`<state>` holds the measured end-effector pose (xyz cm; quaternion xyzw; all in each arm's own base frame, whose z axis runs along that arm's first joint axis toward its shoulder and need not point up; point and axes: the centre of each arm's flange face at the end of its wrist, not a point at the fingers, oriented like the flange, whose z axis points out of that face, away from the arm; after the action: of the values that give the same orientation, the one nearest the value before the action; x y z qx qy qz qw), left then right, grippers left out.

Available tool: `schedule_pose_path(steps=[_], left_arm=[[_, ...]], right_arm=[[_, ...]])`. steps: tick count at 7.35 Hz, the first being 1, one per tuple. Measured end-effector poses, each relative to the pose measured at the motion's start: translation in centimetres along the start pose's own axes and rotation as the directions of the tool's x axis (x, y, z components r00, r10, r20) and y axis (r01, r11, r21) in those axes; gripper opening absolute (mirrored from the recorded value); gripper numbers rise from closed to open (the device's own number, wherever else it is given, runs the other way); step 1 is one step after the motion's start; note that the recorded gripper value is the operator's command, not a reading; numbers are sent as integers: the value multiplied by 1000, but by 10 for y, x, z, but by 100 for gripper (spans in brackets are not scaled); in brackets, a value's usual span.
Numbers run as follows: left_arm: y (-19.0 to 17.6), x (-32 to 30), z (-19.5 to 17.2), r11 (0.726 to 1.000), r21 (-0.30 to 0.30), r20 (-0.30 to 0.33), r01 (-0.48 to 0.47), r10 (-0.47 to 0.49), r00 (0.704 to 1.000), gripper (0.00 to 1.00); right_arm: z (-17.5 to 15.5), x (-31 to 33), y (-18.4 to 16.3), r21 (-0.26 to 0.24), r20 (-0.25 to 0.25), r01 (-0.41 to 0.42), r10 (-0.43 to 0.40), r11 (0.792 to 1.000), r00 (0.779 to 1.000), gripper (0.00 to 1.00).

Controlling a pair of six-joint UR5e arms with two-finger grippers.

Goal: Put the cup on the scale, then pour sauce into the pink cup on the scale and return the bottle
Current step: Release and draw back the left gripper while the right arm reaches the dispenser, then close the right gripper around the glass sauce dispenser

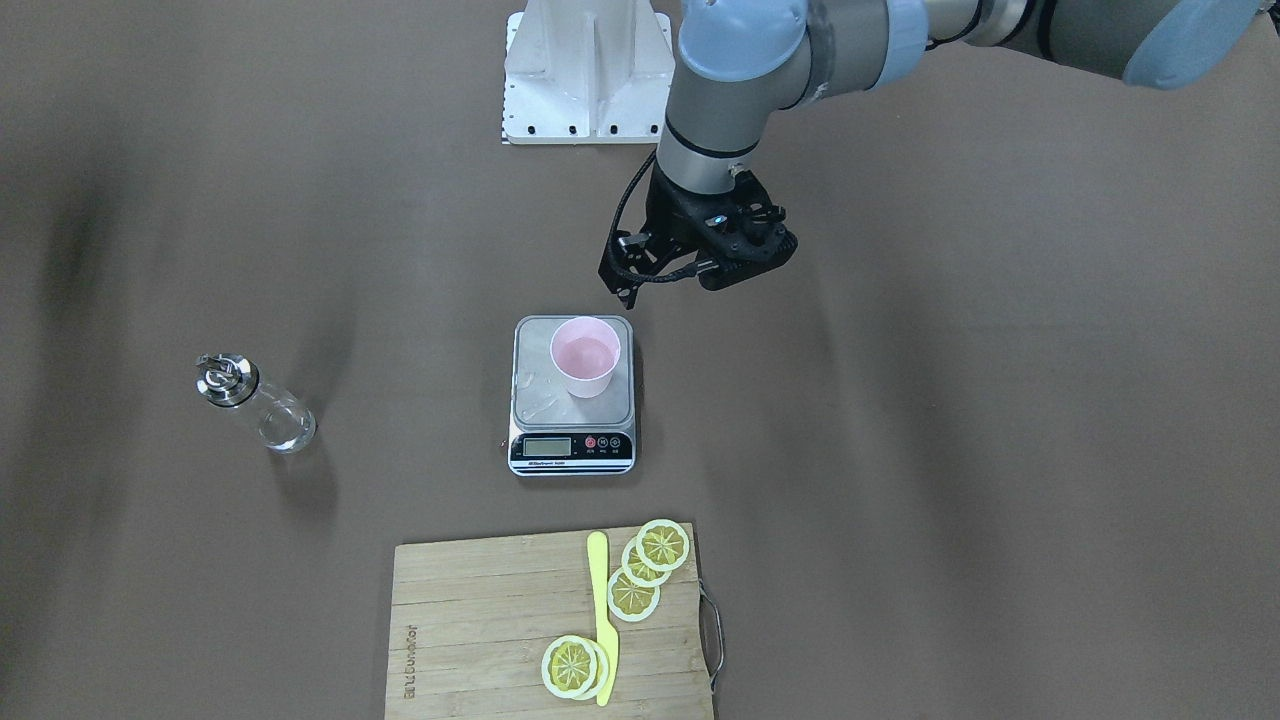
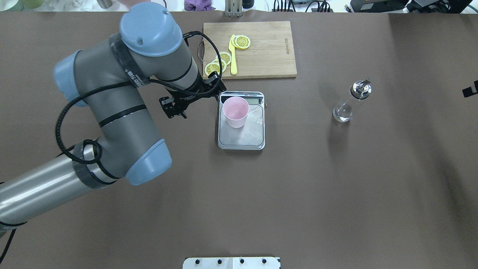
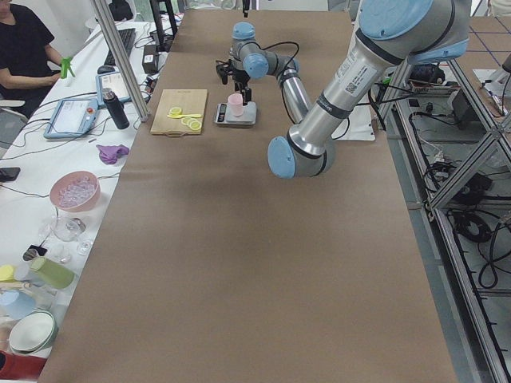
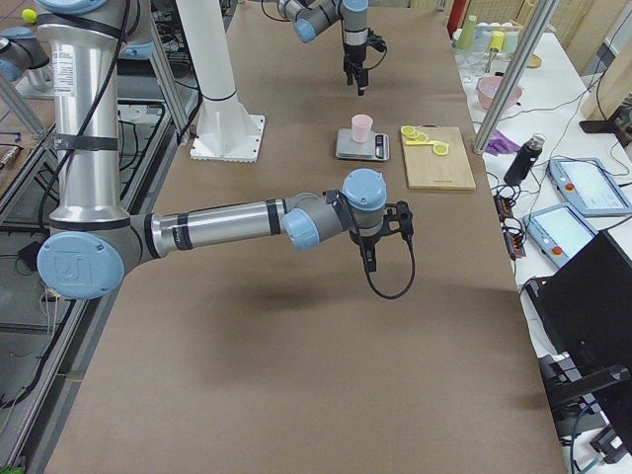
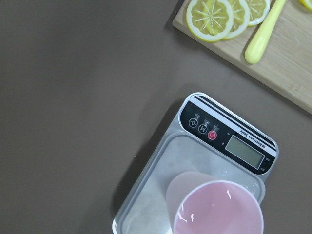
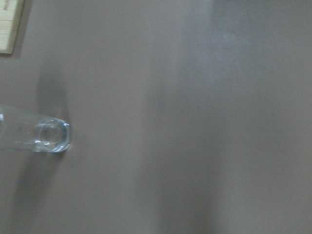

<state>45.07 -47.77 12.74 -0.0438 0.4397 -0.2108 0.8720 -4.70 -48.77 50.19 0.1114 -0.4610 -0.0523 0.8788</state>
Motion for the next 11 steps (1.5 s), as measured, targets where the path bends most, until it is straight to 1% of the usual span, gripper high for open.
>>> schedule_pose_path(steps=[1, 2, 3, 4, 5, 6, 7, 8, 9, 10, 11], left_arm=[[-1, -11, -7, 1000, 7, 10, -21, 21, 1000, 99], [-3, -16, -8, 1000, 10, 17, -28, 28, 999, 99], [-5, -21, -7, 1000, 12, 24, -29, 29, 999, 99], [-6, -26, -4, 1000, 12, 30, -28, 28, 999, 98], [-7, -29, -2, 1000, 12, 33, -27, 27, 999, 99], [-8, -30, -1, 1000, 12, 34, -27, 26, 999, 99], [-9, -32, 0, 1000, 18, 37, -26, 25, 999, 99], [-12, -36, 3, 999, 30, 42, -25, 23, 999, 98], [-14, -40, 6, 999, 40, 41, -25, 24, 999, 98], [-15, -42, 9, 999, 45, 41, -26, 24, 999, 99], [-16, -44, 11, 999, 47, 41, -26, 24, 999, 99]], right_arm=[[-6, -47, 3, 20, 8, 23, -23, 1000, 1000, 100], [-10, -97, 11, 35, 16, 13, -13, 999, 1000, 100], [-7, -142, 23, 48, 10, 19, -20, 999, 1000, 100], [6, -179, 35, 67, -25, 55, -54, 996, 998, 100], [25, -214, 49, 93, -69, 72, -66, 993, 995, 100], [43, -243, 63, 129, -99, 52, -40, 990, 994, 100], [55, -261, 72, 170, -116, 32, -12, 985, 993, 100], [62, -273, 73, 209, -127, 31, -4, 977, 992, 99], [67, -284, 68, 249, -135, 48, -14, 967, 991, 100], [75, -294, 62, 300, -139, 74, -33, 951, 990, 100], [82, -298, 56, 356, -151, 99, -47, 929, 987, 99]])
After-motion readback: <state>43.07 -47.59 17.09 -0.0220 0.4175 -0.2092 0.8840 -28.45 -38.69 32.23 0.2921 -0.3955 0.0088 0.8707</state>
